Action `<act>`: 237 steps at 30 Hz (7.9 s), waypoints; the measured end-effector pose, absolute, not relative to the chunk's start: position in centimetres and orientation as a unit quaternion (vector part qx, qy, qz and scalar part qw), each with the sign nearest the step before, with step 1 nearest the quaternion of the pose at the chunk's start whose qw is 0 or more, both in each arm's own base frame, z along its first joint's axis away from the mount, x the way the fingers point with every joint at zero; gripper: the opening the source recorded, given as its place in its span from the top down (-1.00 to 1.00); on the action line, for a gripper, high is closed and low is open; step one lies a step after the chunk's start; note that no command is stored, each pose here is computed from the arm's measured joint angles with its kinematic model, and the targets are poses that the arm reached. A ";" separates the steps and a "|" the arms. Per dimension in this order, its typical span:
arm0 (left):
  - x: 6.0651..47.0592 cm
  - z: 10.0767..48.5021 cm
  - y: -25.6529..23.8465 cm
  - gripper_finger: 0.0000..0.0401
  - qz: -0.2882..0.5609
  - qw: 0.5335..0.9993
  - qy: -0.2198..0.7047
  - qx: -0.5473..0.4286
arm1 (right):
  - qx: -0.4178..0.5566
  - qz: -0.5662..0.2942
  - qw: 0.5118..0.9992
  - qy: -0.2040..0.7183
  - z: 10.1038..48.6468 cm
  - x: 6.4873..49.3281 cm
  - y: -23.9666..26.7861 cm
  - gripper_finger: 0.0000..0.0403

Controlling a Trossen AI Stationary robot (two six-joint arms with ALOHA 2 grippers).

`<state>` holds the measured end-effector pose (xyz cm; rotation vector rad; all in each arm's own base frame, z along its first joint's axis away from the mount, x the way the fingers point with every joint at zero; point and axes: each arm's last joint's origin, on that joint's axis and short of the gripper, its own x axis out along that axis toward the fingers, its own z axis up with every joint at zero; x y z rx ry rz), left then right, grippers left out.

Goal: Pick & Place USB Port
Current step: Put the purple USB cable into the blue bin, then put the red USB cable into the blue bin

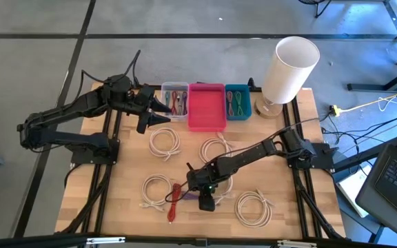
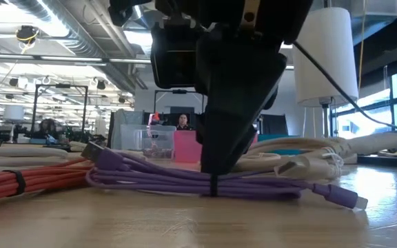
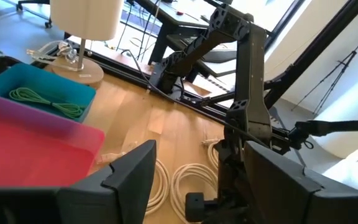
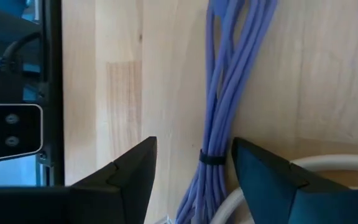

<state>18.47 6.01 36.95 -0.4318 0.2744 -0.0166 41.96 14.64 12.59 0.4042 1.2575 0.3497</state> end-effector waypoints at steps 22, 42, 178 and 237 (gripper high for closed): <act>18.3 36.5 5.9 -0.17 -0.005 0.962 0.159 -0.223 | 0.234 0.155 0.794 0.540 18.9 43.8 15.5 0.98; 18.3 36.3 5.9 -0.17 -0.002 0.957 0.169 -0.236 | 0.193 -0.283 0.860 0.377 39.8 39.6 3.1 1.00; 16.5 33.2 4.9 -0.17 0.031 0.881 0.342 -0.326 | 0.377 -0.114 0.859 0.325 34.4 27.0 -5.5 0.19; 25.8 17.8 -17.7 -0.17 0.219 0.623 0.464 -0.590 | 0.231 -0.063 0.904 0.355 35.3 25.0 5.3 0.19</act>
